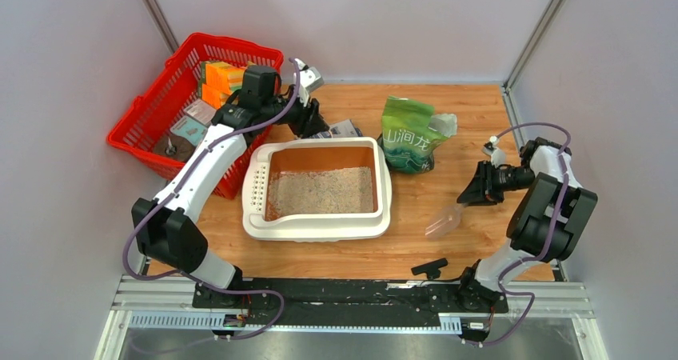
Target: Fill the litter box with clean litter
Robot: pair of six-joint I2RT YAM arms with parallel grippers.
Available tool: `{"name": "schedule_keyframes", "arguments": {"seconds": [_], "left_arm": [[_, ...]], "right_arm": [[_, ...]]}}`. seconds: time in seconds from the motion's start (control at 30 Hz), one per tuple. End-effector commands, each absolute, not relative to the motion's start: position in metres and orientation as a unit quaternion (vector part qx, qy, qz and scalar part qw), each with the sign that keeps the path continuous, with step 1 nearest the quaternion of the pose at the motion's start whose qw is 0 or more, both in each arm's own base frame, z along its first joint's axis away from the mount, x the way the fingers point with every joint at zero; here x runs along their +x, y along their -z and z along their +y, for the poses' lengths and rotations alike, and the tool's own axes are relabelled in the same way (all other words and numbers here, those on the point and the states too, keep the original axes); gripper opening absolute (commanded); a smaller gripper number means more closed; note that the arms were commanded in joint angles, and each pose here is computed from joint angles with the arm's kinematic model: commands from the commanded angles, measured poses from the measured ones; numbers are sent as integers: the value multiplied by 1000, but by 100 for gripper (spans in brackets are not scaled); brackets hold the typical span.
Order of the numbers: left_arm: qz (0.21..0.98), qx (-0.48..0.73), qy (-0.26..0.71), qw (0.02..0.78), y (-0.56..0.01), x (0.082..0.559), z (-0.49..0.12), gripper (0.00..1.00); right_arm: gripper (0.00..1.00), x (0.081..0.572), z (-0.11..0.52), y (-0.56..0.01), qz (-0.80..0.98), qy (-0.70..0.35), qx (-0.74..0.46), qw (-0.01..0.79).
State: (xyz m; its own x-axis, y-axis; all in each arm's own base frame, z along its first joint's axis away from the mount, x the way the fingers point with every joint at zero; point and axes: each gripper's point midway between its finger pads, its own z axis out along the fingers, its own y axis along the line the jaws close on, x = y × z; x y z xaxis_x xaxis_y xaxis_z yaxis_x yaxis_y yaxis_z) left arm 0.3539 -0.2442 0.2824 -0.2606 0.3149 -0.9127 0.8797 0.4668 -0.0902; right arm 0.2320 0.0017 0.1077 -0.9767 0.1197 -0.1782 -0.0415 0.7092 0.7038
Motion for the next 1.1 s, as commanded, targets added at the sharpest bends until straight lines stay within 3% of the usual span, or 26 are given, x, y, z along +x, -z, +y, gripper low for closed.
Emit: {"name": "schedule_keyframes", "arguments": {"seconds": [0.0,0.1,0.2,0.47,0.67,0.93,1.07], "left_arm": [[712,424,314,464,-295,349,-245,48],[709,426,321,461,-296,350,-248,48],[707,429,331,454,-297,353,-252,47],[680,434,404,431,-305,345,-272,48],[640,453,422,456,-322,348,-288,52],[604,476,430,473,-332,373,-338,55],[579,493,423,493,-342,384,-365,56]], "right_arm": [[25,244,-24,-88,934,-335,-28,120],[44,238,-32,-81,943,-317,-20,94],[57,239,-50,-82,951,-292,-2,99],[76,278,-77,-140,945,-240,-10,224],[79,301,-69,-182,926,-245,-7,286],[79,379,12,-285,873,-272,-46,402],[78,407,22,-294,877,-268,3,400]]}}
